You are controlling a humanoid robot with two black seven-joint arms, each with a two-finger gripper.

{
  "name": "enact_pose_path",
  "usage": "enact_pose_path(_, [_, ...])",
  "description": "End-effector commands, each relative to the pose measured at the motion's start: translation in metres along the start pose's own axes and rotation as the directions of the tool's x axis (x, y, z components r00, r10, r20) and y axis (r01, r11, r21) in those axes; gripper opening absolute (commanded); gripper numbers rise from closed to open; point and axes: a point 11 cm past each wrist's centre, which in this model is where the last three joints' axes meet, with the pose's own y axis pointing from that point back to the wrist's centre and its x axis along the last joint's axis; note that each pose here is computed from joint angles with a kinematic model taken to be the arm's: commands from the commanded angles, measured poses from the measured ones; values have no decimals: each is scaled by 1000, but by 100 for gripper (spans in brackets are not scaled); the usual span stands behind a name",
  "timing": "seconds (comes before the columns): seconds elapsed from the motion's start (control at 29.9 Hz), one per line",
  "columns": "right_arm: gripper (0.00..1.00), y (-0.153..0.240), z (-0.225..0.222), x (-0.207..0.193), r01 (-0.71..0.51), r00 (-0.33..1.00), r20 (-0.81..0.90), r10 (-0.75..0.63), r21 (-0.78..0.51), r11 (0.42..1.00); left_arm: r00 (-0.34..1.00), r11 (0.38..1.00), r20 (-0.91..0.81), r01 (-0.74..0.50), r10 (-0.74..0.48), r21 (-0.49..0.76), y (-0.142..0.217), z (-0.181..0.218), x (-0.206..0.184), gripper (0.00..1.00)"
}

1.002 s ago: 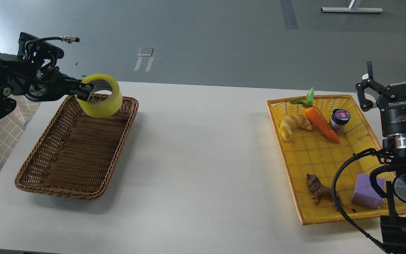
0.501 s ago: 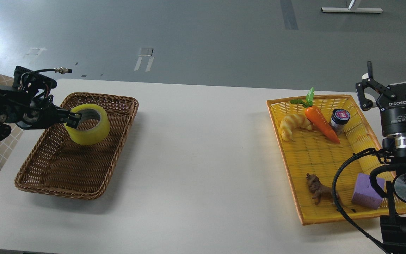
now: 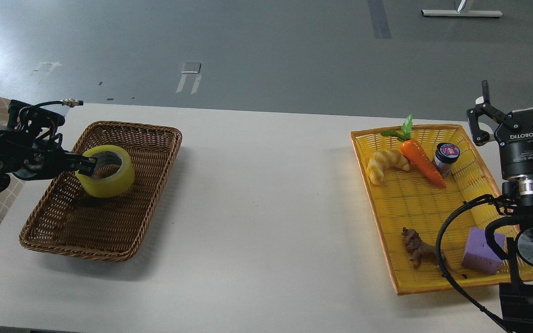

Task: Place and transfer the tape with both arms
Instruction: 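Lower the tape into the wicker basket and open the left gripper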

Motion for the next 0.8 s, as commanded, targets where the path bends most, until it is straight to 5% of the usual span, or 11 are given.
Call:
enact_pose_path(0.0, [100, 0, 0, 0, 0, 1000, 0, 0, 1, 1000, 1000, 1000, -31, -3, 3, -8, -3, 1, 0, 0])
enact_pose_path(0.77, [100, 1, 0, 1, -3, 1000, 0, 3, -2, 1000, 997, 1000, -71, -2, 0, -23, -17, 8, -16, 0])
